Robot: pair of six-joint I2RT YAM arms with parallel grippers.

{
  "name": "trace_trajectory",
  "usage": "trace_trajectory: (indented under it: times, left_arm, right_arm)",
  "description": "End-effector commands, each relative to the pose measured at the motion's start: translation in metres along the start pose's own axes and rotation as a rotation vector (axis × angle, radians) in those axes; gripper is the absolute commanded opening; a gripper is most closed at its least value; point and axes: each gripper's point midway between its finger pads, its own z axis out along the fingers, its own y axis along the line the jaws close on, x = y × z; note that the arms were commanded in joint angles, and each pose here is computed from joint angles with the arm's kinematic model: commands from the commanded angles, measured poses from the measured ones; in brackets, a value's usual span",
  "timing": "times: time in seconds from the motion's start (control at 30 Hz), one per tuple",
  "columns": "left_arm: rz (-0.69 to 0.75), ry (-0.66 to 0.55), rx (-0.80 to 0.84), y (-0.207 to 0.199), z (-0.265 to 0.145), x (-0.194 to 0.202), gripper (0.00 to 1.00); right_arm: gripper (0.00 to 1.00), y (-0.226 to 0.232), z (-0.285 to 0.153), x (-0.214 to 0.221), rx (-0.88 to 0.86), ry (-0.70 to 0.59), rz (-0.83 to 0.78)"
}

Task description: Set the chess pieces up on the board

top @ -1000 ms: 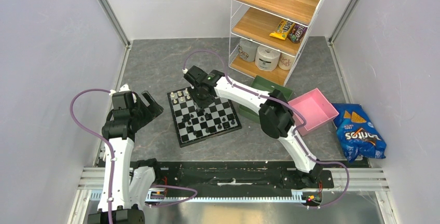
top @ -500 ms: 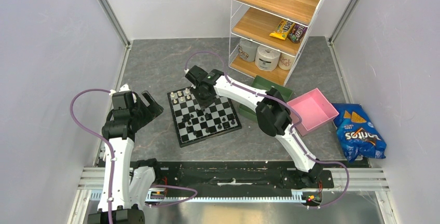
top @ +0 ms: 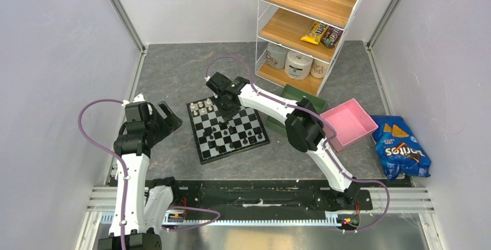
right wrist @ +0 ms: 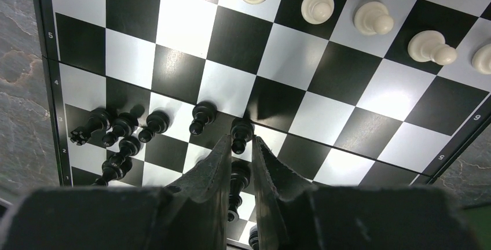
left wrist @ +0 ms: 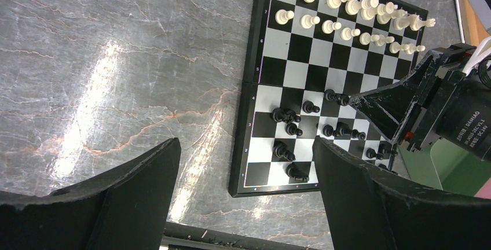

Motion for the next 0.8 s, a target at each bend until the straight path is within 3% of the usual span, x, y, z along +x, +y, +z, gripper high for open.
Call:
trace_trajectory:
  times: [0.0, 0.2, 0.47, 0.77]
  left_arm:
    - [-0.013, -0.024, 0.025, -0.006, 0.000, -0.006, 0.91]
    - [-0.012, -0.025, 0.023, -0.006, 0.000, -0.006, 0.91]
    - [-0.014, -0.023, 0.022, -0.005, 0.000, -0.006, 0.91]
    - [-0.013, -0.023, 0.022, -0.005, 0.001, -0.005, 0.91]
  right_arm:
    - [0.26, 0.003, 0.000, -0.008, -0.017, -0.012, -0.009]
    - [0.27, 0.003, 0.002, -0.007, -0.018, -0.009, -0.012]
    - [0.12, 0.001, -0.009, -0.014, -0.006, -0.037, -0.015]
    - [0.11, -0.027, -0.042, -0.034, 0.037, -0.111, 0.020]
